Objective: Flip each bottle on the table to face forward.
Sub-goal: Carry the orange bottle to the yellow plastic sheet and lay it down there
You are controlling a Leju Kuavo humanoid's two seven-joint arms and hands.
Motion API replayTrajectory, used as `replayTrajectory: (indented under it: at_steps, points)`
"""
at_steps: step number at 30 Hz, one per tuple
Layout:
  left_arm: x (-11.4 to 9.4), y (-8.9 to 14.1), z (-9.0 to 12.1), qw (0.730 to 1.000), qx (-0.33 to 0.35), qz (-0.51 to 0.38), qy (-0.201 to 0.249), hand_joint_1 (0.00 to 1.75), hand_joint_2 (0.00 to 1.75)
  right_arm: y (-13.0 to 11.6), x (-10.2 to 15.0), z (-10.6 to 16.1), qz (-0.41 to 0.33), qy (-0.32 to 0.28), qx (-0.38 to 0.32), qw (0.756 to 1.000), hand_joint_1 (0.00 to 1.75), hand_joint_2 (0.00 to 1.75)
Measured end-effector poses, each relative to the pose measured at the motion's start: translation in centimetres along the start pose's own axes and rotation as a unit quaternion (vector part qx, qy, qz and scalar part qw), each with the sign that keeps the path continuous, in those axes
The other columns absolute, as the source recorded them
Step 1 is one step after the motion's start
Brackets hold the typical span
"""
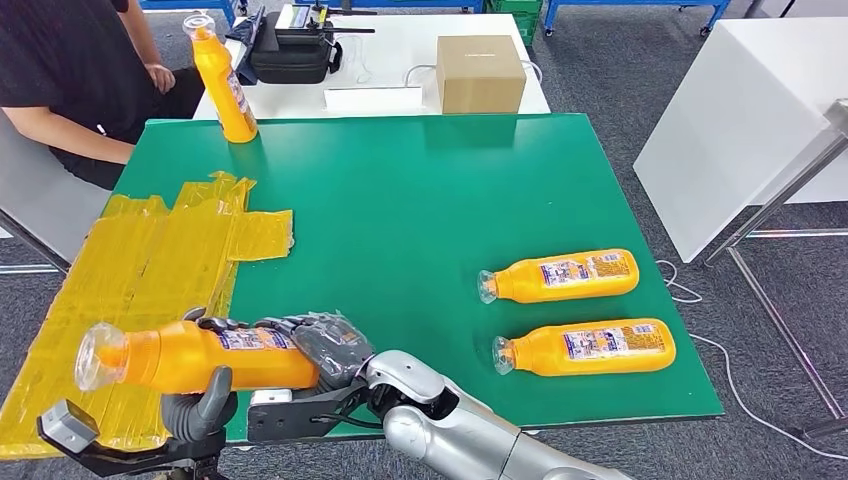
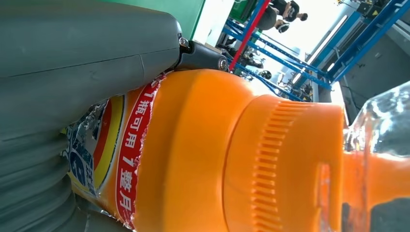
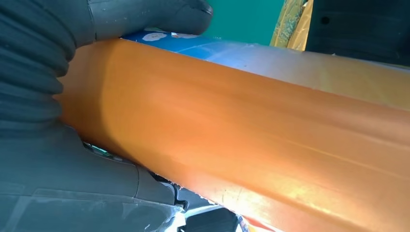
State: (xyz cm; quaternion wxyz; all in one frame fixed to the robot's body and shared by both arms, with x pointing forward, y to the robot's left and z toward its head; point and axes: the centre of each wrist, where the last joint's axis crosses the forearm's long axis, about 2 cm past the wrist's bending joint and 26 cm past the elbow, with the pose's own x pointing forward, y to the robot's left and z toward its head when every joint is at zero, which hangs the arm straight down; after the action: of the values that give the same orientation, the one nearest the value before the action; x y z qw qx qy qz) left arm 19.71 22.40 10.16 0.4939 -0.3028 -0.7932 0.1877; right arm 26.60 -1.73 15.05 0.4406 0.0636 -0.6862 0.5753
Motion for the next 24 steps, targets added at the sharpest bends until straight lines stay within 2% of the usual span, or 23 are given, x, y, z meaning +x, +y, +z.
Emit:
replayTrajectory:
  at_steps: [17, 18, 20, 22, 24]
  points:
    - [0.0, 0.1, 0.0, 1.000, -0.001, 0.000, 0.000, 1.75, 1.75, 0.0, -0.1, 0.0, -0.001, 0.005, 0.000, 1.000, 1.75, 1.75]
    - [0.0, 0.1, -0.1, 1.000, -0.001, -0.001, 0.001, 1.75, 1.75, 0.0, -0.1, 0.0, -0.001, 0.007, -0.001, 1.000, 1.70, 1.75]
    - [0.0, 0.1, -0.3, 1.000, -0.003, -0.004, 0.000, 1.75, 1.75, -0.1, 0.0, 0.0, -0.001, 0.013, -0.008, 1.000, 0.83, 1.75]
    - [0.0, 0.1, -0.6, 1.000, -0.008, -0.023, -0.003, 1.75, 1.75, -0.1, -0.2, 0.3, 0.004, 0.014, -0.029, 0.999, 0.00, 0.87]
    - [0.0, 0.1, -0.8, 0.997, -0.010, -0.076, -0.007, 1.75, 1.75, 0.1, -0.9, 1.1, 0.007, 0.015, -0.059, 0.998, 0.00, 0.00]
